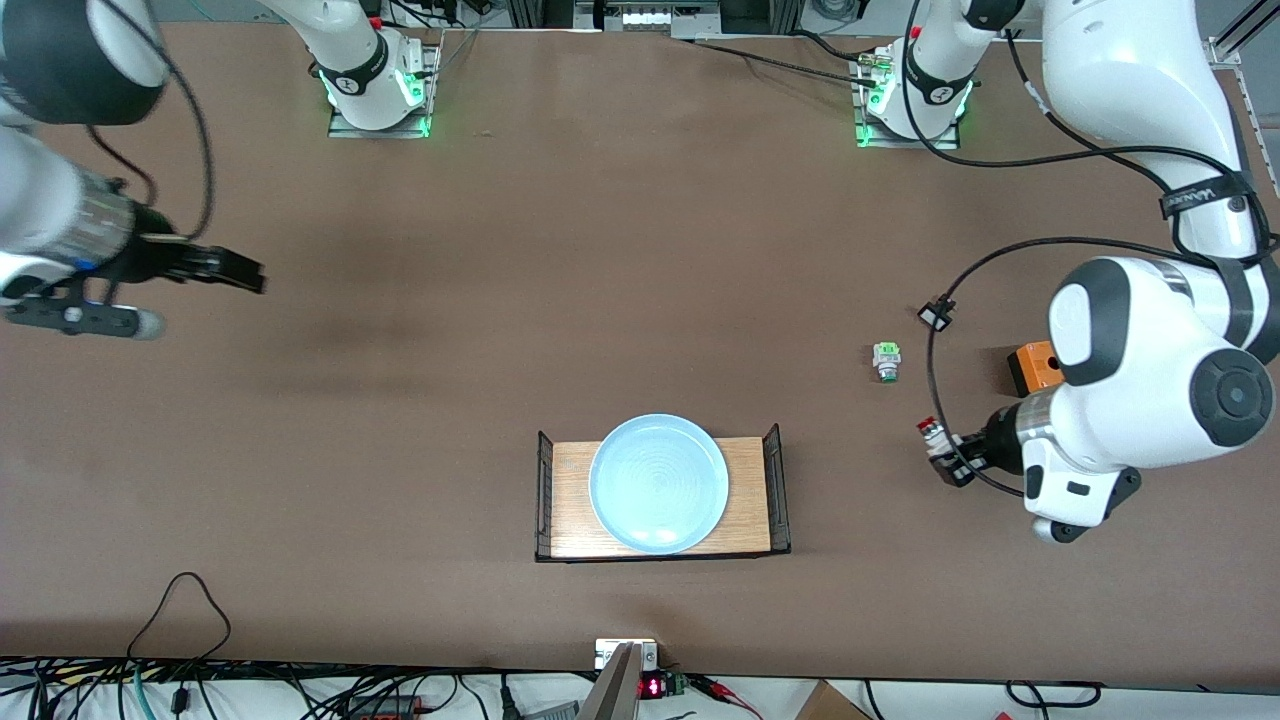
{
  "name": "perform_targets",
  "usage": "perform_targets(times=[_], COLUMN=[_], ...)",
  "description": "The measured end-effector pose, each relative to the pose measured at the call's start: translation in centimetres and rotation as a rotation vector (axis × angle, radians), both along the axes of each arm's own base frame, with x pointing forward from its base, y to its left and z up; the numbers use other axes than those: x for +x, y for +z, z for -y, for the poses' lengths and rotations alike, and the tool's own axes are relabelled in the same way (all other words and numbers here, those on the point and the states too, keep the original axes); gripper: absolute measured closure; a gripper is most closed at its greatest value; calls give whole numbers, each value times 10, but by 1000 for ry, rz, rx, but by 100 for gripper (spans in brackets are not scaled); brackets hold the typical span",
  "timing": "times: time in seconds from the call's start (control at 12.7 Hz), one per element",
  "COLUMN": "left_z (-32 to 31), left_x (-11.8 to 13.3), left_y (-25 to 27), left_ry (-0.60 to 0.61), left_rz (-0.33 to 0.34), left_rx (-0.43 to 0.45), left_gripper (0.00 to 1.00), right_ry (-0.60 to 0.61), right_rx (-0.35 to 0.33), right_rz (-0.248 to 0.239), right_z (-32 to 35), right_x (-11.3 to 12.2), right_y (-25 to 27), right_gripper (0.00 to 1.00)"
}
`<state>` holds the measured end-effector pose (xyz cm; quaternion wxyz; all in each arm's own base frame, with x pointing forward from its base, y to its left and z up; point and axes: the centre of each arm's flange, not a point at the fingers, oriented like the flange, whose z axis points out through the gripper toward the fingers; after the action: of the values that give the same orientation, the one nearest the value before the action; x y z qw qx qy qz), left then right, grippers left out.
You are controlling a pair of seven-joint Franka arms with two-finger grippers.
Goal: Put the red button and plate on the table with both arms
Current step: 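Lift the green switch with the left gripper and carry it off the tray, then set the switch down with the left gripper while the right gripper reaches the plate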
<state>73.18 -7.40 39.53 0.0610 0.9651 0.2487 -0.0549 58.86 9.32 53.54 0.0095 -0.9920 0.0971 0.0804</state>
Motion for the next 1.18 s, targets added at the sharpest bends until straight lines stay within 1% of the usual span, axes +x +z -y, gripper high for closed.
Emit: perform_targets(times=[0.08,0.16,0.31,0.47,0.63,0.71,0.87,1.02,1.18], left_z=[-18,-35,-65,-89,-122,-133,-144,-149,-147], left_x=[-1,-3,-6,-13,-26,-31,-39,-47,-53], left_y=[-11,-22,-50,-84,-125,-135,-153,-175,-195], left_ry=[-46,-87,-155,-221,-305,-334,-402,-431,-446], left_rz=[-9,-11,0,31,65,69,99,130,130], left_rx=[-5,-10,-13,-4,14,12,-14,-19,-17], left_gripper=[56,56,56,56,56,56,56,56,56], right_ry=[-30,-55,-97,-154,-257,-292,-382,-466,-560], right_rx=[3,11,40,46,57,68,107,136,179], right_rz=[7,25,56,84,121,127,147,178,221], right_z=[-25,-50,-100,-144,-193,-206,-231,-257,-279], right_x=[0,1,3,5,4,3,3,2,4], right_y=[-5,-9,-22,-42,-61,-65,-74,-86,-98], right_gripper=[0,0,0,0,0,0,0,0,0])
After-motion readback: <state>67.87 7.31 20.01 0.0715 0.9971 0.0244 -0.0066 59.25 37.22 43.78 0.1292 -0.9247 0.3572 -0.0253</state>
